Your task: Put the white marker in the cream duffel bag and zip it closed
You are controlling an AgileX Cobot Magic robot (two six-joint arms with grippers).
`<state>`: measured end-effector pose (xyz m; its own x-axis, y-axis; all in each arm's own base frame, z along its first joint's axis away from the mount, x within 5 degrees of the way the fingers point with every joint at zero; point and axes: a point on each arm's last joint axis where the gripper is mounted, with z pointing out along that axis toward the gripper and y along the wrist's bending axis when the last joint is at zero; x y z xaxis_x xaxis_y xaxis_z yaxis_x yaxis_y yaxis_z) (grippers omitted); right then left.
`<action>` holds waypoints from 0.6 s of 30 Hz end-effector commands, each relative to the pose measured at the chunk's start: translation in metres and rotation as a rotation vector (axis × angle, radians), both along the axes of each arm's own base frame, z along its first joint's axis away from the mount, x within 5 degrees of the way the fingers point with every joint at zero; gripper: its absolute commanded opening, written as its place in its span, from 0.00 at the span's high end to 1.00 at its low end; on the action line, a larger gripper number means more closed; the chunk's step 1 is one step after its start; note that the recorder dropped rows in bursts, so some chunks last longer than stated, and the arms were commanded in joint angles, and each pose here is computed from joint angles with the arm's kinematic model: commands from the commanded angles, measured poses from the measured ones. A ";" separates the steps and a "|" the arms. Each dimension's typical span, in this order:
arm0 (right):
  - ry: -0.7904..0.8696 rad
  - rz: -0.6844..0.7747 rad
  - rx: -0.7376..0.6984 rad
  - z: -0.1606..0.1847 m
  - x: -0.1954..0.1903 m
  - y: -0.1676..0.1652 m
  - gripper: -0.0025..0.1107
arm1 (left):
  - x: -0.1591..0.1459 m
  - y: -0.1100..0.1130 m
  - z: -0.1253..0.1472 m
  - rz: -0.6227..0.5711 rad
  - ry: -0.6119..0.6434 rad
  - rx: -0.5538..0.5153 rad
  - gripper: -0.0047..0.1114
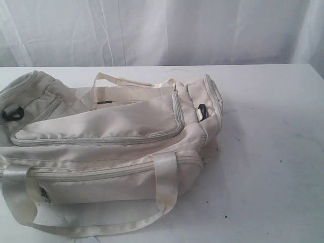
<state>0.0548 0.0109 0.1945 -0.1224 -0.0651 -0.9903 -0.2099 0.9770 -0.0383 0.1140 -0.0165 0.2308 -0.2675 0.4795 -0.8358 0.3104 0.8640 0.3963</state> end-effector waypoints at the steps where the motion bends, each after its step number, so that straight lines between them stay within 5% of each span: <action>1: -0.006 -0.002 -0.005 -0.001 0.000 0.000 0.98 | -0.015 0.001 -0.024 -0.007 0.026 0.012 0.82; 13: -0.008 -0.001 -0.014 -0.001 0.000 0.000 0.98 | -0.028 0.002 -0.033 -0.008 -0.029 0.017 0.82; 18: -0.008 -0.001 -0.014 -0.001 0.000 0.000 0.98 | -0.032 0.003 -0.029 0.028 -0.060 -0.079 0.82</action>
